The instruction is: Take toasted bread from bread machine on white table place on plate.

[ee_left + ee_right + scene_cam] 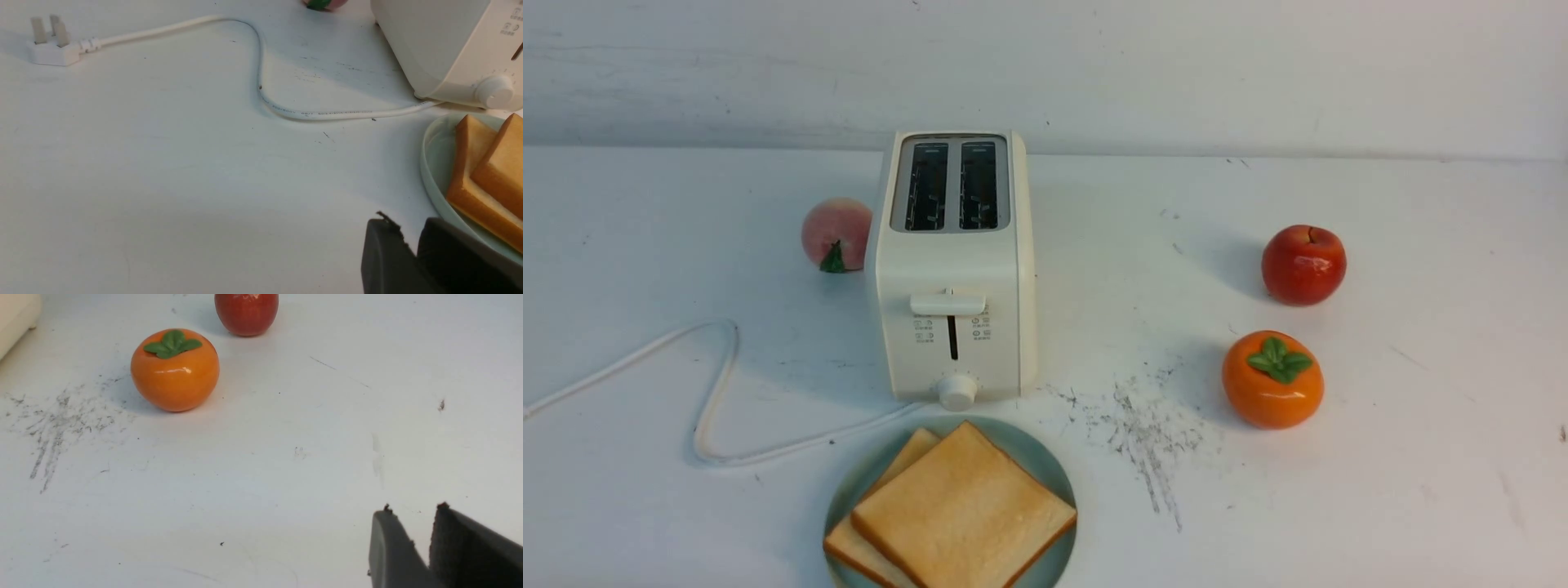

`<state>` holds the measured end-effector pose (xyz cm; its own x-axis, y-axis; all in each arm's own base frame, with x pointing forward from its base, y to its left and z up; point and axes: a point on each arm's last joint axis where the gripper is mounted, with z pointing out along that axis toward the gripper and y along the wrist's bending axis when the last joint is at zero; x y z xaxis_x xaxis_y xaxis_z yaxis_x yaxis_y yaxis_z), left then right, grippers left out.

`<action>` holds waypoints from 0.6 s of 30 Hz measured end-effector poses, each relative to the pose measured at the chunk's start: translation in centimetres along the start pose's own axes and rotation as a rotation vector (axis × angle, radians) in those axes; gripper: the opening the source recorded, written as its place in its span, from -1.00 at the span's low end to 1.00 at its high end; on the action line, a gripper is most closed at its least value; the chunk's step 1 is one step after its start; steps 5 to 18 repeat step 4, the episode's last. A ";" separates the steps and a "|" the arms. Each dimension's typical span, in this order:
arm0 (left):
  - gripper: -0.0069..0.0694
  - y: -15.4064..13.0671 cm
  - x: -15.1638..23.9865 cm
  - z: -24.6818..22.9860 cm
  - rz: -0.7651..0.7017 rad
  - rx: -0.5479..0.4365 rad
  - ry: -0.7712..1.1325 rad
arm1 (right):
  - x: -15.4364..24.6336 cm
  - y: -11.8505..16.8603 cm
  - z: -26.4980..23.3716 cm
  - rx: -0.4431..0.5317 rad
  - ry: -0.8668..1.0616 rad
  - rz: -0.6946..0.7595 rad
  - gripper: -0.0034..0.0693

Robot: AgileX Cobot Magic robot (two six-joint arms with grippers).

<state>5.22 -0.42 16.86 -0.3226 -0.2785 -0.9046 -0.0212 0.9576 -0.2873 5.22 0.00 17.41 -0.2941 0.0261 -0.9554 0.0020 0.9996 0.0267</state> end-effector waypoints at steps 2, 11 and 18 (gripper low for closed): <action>-0.50 0.0 0.0 0.0 0.000 0.000 0.000 | 0.0 0.0 0.0 0.000 0.000 0.000 -0.44; -0.50 0.0 0.0 0.0 0.000 0.000 0.000 | 0.0 0.0 0.0 0.000 0.000 0.000 -0.44; -0.50 0.0 0.0 0.0 0.000 0.000 0.000 | 0.0 0.0 0.0 0.000 0.000 0.000 -0.44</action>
